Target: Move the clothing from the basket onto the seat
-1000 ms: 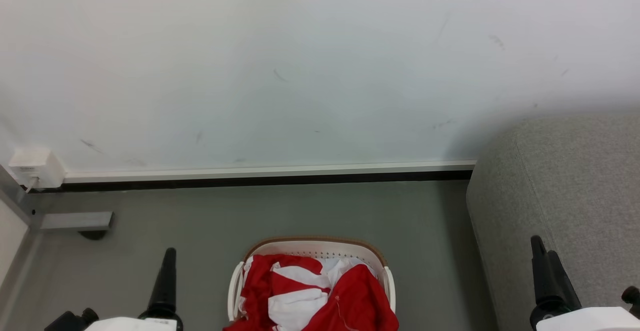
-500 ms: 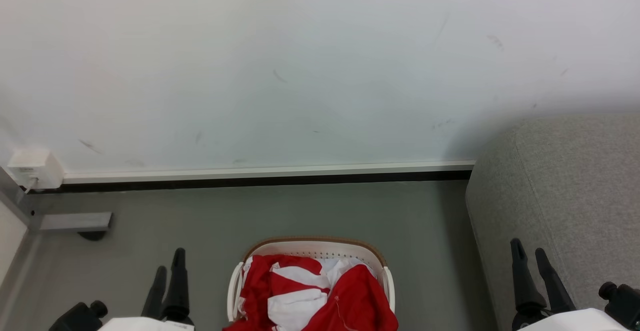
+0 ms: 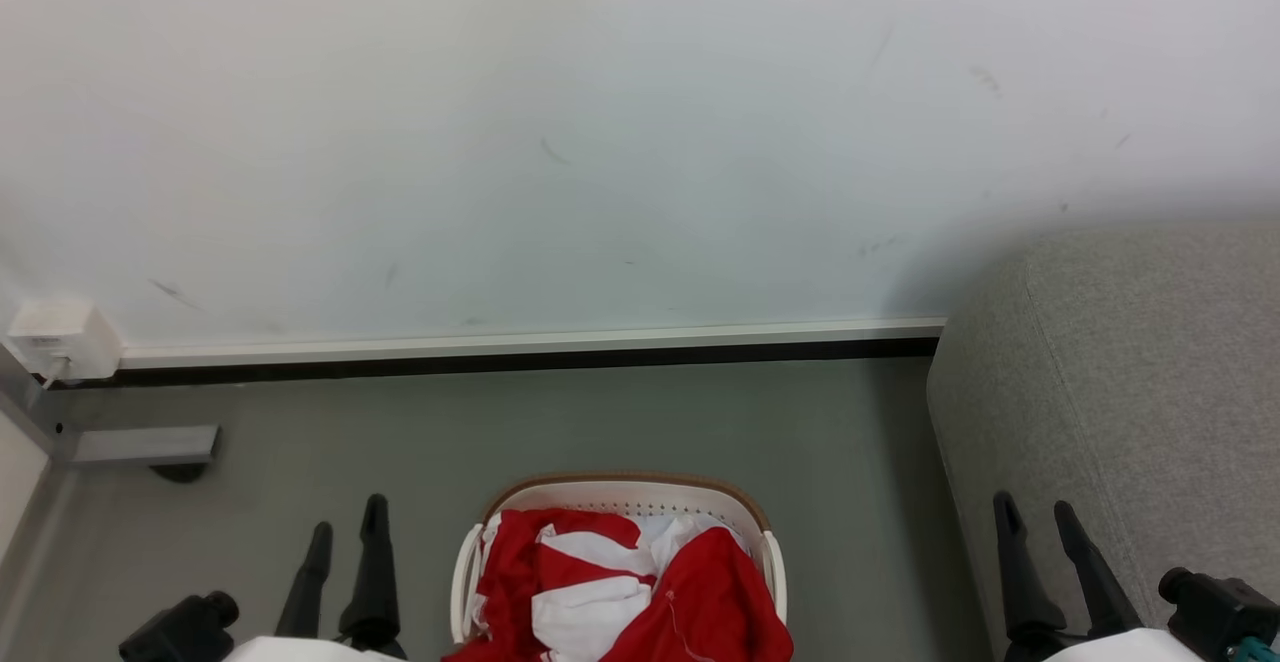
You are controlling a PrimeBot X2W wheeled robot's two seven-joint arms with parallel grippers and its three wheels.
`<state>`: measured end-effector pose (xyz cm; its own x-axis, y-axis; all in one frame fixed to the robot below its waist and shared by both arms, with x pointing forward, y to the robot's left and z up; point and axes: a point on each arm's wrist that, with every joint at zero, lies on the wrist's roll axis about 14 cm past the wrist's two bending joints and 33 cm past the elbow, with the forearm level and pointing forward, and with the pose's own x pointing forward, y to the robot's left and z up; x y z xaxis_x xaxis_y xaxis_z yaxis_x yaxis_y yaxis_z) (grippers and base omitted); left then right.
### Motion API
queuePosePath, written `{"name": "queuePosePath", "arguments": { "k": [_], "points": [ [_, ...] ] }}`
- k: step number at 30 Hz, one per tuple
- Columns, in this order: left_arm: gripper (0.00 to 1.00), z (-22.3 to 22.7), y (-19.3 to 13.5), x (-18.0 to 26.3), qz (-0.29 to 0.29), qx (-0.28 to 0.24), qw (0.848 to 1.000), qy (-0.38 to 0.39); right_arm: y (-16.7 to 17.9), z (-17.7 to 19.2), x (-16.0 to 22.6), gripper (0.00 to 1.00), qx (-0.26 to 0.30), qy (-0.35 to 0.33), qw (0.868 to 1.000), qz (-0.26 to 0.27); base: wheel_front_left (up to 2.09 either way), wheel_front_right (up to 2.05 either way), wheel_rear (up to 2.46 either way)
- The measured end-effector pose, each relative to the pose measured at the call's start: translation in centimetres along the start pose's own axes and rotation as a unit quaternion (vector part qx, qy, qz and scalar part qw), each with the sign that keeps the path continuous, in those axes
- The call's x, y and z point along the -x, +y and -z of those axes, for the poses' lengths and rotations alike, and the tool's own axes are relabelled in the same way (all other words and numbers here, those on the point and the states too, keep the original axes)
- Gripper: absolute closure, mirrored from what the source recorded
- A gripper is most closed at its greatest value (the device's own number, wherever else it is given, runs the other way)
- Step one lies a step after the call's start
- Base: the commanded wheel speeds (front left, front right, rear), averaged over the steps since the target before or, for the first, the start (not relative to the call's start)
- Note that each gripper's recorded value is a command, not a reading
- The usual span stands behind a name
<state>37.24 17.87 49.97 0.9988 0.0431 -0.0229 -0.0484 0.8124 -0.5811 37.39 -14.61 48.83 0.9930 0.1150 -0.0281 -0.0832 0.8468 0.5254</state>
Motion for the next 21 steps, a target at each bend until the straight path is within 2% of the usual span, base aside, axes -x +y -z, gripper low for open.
{"name": "queuePosePath", "arguments": {
  "k": [21],
  "points": [
    [0.0,-0.39,-0.58,0.5,0.024,-0.122,0.992,-0.02,-0.28,0.57,0.48,0.0,0.088,0.001,0.996,-0.004,0.0,0.0,0.0]
  ]
}}
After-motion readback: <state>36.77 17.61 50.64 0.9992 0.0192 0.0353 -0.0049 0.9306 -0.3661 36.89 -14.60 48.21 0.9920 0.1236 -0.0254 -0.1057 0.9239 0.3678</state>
